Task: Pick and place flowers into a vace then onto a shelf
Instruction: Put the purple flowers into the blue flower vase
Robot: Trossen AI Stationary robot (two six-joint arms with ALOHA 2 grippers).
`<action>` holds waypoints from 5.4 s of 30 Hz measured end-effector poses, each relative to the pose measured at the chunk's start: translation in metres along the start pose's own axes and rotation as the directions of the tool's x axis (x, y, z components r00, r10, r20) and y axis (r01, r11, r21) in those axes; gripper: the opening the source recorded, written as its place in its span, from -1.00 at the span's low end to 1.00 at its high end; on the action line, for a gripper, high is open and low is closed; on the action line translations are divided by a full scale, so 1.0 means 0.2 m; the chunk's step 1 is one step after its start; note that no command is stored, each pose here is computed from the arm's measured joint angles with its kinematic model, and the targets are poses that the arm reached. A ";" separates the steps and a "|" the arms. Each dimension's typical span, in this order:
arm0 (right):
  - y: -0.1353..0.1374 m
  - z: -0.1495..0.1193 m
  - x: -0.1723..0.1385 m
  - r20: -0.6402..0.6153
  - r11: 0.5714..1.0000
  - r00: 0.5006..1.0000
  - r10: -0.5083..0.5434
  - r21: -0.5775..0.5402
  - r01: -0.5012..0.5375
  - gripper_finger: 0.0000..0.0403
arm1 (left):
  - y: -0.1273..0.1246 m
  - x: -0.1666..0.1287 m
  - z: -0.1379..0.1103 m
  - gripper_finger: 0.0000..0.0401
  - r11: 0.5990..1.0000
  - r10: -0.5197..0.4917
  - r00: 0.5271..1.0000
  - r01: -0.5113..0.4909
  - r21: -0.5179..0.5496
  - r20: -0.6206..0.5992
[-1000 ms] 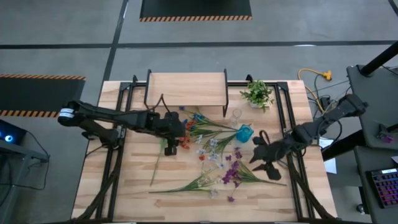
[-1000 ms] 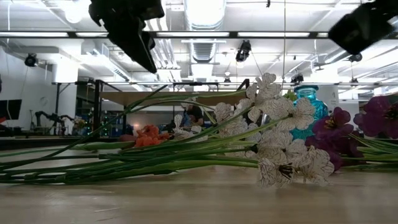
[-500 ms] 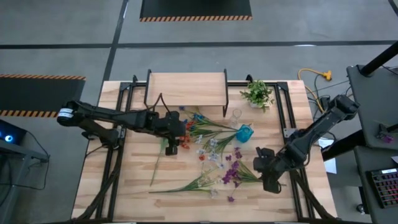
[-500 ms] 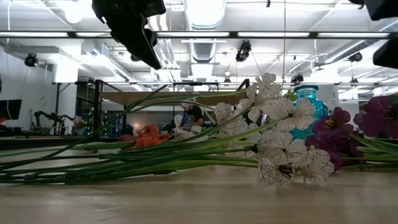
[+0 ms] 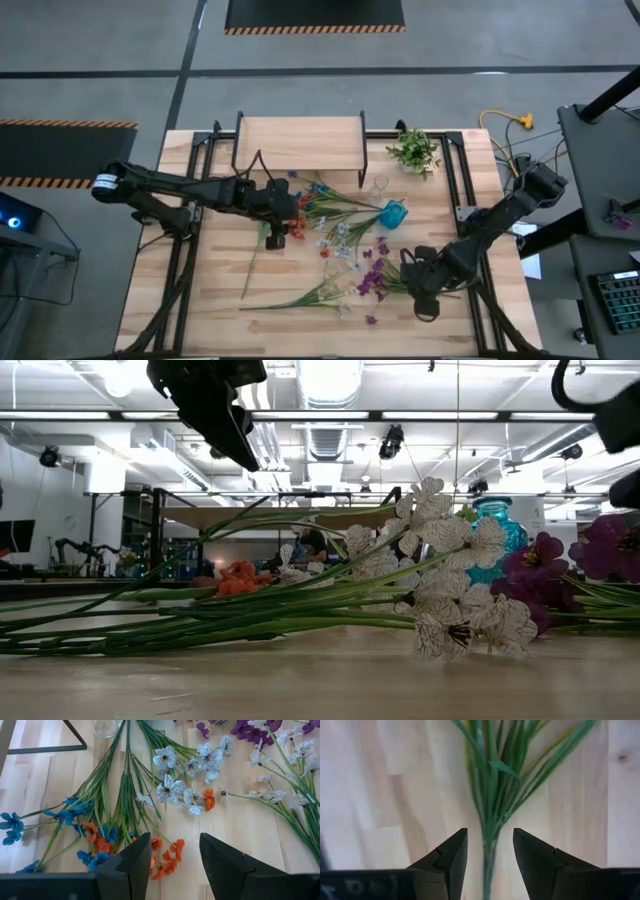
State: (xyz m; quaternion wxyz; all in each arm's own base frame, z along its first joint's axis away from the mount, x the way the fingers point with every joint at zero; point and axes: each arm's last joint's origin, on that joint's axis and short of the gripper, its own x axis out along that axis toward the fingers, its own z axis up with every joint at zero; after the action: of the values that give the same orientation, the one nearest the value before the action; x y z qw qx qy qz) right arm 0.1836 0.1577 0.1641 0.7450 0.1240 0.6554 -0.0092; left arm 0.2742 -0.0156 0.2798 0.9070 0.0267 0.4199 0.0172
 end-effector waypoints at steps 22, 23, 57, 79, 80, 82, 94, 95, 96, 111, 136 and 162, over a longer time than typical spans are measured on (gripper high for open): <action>0.01 0.01 0.17 -0.102 0.996 0.992 -0.079 0.019 0.081 -0.07 | 0.00 0.00 -0.01 -0.24 1.000 0.000 1.000 -0.001 -0.028 -0.017; 0.01 0.01 0.17 -0.099 0.997 0.992 -0.078 0.019 0.081 -0.11 | 0.00 0.00 -0.01 -0.24 1.000 0.001 1.000 -0.001 -0.029 -0.017; 0.00 0.04 -0.30 0.377 0.995 0.926 -0.008 -0.090 0.045 -0.94 | 0.00 0.00 -0.03 -0.24 1.000 0.002 0.998 -0.003 -0.020 -0.062; -0.18 0.01 -0.69 0.857 0.863 0.224 -0.464 0.380 0.332 -0.94 | 0.00 0.00 -0.03 -0.24 1.000 0.001 0.999 -0.003 -0.021 -0.054; -0.19 0.01 -0.70 0.855 0.855 0.202 -0.478 0.399 0.332 -0.94 | 0.00 0.00 -0.03 -0.24 1.000 0.001 0.999 -0.003 -0.021 -0.054; -0.20 0.01 -0.71 0.847 0.835 0.156 -0.509 0.441 0.328 -0.94 | 0.00 0.00 -0.03 -0.24 1.000 0.001 0.999 -0.002 -0.021 -0.054; -0.32 0.04 -0.83 0.860 0.888 0.239 -0.452 0.405 0.219 -0.94 | 0.00 0.00 -0.03 -0.24 1.000 0.002 0.999 -0.003 -0.021 -0.054; -0.33 0.05 -0.86 0.874 0.902 0.241 -0.422 0.379 0.206 -0.94 | 0.00 0.00 -0.03 -0.24 1.000 0.001 0.999 -0.003 -0.022 -0.054; -0.33 0.05 -0.87 0.890 0.916 0.239 -0.389 0.347 0.201 -0.94 | 0.00 0.00 -0.03 -0.24 1.000 0.001 0.999 -0.003 -0.024 -0.054; -0.40 0.05 -0.70 0.950 0.944 0.127 -0.284 0.255 0.208 -0.94 | 0.00 0.00 -0.03 -0.24 0.999 0.002 0.998 -0.003 -0.032 -0.055; -0.52 -0.05 -0.38 0.942 0.936 0.069 -0.328 0.314 0.160 -0.94 | 0.00 0.00 -0.03 -0.24 0.999 0.002 0.999 -0.004 -0.033 -0.054; -0.61 -0.12 -0.15 0.924 0.933 0.130 -0.359 0.354 0.060 -0.94 | 0.00 0.00 -0.02 -0.24 0.999 0.001 0.999 -0.003 -0.033 -0.048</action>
State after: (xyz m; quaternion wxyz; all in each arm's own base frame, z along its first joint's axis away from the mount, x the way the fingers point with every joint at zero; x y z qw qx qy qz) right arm 0.1347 0.0399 0.1706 0.9598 0.0802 0.0230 -0.2680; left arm 0.2709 -0.0151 0.2766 0.8970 0.0116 0.4410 0.0259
